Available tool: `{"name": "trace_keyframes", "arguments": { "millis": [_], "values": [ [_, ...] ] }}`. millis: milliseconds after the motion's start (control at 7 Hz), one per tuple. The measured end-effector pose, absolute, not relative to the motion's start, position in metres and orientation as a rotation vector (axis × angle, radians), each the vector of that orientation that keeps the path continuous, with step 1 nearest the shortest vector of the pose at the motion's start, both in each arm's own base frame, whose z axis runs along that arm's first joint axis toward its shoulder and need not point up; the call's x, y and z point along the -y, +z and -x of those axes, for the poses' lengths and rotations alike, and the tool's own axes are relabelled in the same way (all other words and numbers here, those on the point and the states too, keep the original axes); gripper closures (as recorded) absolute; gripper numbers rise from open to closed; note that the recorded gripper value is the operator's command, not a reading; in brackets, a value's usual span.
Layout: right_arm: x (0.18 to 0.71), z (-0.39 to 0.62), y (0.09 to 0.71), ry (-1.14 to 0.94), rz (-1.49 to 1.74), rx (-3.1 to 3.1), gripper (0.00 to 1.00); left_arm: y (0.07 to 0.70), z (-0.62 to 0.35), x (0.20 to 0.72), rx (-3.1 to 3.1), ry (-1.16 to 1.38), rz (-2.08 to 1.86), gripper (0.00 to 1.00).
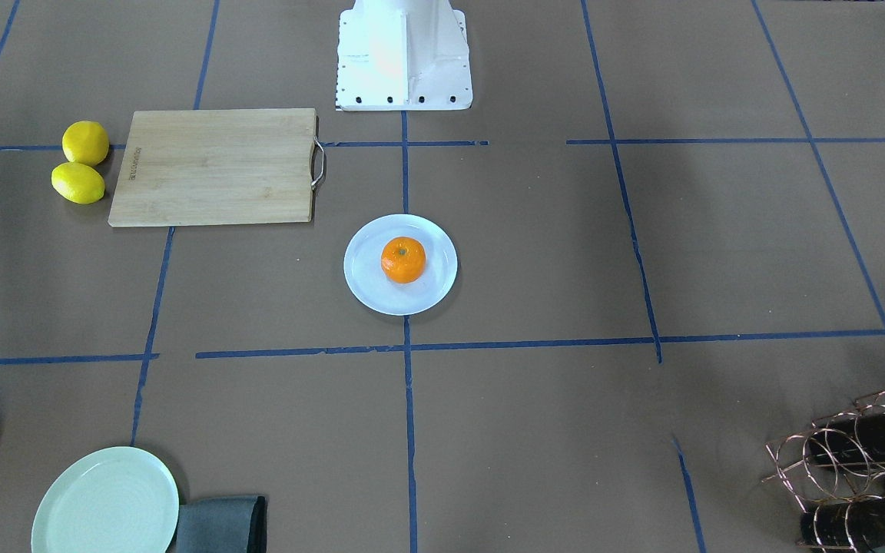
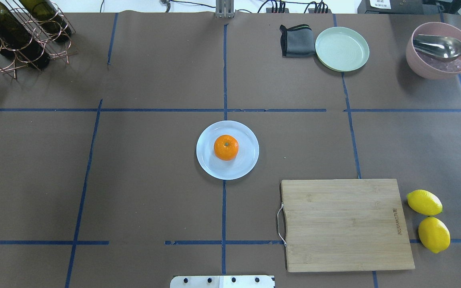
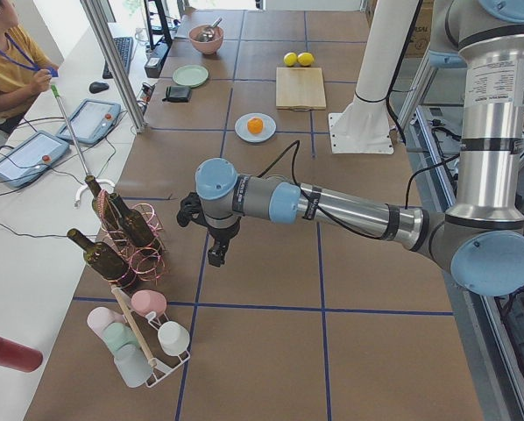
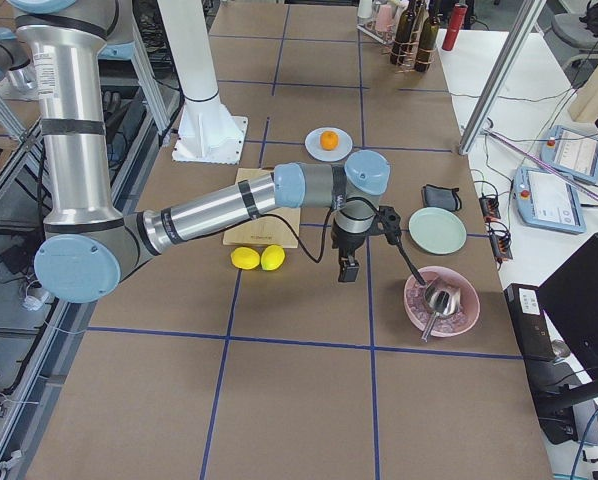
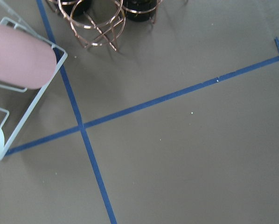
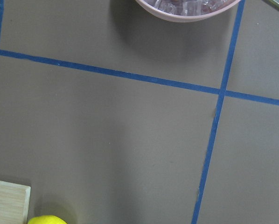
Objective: Pick orange to plate
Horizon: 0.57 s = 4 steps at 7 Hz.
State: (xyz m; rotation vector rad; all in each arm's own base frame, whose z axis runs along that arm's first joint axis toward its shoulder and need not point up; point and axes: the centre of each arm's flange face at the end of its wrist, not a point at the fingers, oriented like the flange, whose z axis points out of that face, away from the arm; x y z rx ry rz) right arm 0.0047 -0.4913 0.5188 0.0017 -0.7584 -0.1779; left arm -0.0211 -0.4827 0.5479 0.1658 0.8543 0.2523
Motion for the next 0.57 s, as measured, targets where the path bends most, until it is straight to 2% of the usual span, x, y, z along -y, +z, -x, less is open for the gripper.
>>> {"name": "trace_keyframes", "arguments": {
  "millis": [571],
  "values": [
    [0.481, -0.007, 0.528, -0.164, 0.016, 0.775, 0.00, 0.561, 0.019, 0.465, -0.863, 0.237, -0.111, 0.00]
  ]
}}
